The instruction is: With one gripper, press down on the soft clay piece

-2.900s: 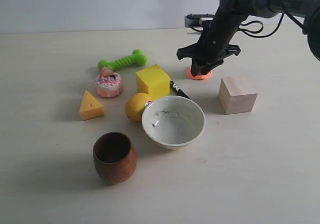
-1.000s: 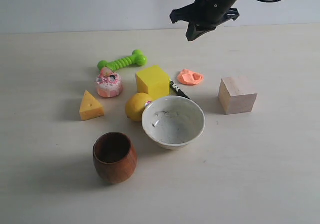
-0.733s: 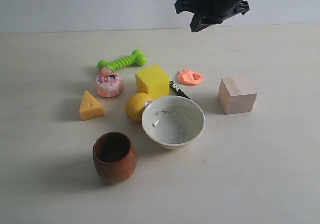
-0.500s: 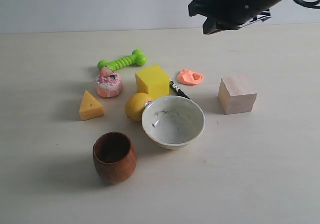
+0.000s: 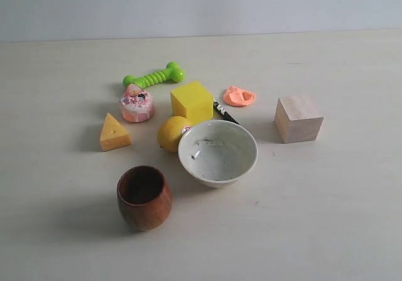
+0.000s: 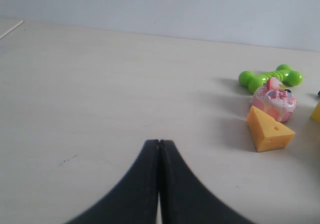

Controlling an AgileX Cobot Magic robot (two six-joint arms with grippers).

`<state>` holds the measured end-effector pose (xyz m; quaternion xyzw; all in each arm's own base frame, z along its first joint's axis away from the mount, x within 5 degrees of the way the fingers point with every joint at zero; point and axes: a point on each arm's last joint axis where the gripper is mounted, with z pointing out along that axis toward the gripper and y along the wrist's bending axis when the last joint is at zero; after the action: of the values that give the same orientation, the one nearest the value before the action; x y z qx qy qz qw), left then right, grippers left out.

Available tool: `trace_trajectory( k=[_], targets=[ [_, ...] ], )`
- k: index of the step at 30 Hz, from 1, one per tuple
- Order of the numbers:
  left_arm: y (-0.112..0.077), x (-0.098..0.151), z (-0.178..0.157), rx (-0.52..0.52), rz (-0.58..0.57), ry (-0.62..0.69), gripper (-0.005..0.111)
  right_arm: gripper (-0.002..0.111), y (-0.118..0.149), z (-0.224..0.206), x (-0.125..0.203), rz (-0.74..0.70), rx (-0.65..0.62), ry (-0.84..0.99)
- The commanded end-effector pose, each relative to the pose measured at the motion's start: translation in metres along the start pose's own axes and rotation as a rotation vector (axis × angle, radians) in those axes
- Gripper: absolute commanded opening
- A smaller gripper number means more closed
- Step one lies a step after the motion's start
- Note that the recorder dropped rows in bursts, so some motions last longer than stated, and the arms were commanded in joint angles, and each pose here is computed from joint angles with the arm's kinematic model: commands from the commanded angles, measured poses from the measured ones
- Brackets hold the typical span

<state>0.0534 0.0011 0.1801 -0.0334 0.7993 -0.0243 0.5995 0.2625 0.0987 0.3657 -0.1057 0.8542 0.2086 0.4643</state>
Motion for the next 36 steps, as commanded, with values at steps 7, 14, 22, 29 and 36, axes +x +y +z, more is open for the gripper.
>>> trace_trajectory(
  k=[7, 14, 22, 29, 36],
  targets=[
    [-0.001, -0.001, 0.0, 0.01, 0.0, -0.014, 0.0, 0.0, 0.013, -0.052, -0.01, -0.052, -0.016, -0.137],
    [-0.001, -0.001, 0.0, 0.01, 0.0, -0.014, 0.0, 0.0, 0.013, -0.073, -0.014, -0.161, 0.048, -0.201],
    [-0.001, -0.001, 0.0, 0.01, 0.0, -0.014, 0.0, 0.0, 0.005, -0.096, -0.014, -0.173, 0.145, -0.232],
    [-0.001, -0.001, 0.0, 0.01, 0.0, -0.014, 0.0, 0.0, -0.024, -0.129, 0.012, -0.056, 0.311, -0.264],
    [-0.001, -0.001, 0.0, 0.01, 0.0, -0.014, 0.0, 0.0, -0.04, -0.15, 0.076, -0.001, 0.463, -0.319]
  ],
)
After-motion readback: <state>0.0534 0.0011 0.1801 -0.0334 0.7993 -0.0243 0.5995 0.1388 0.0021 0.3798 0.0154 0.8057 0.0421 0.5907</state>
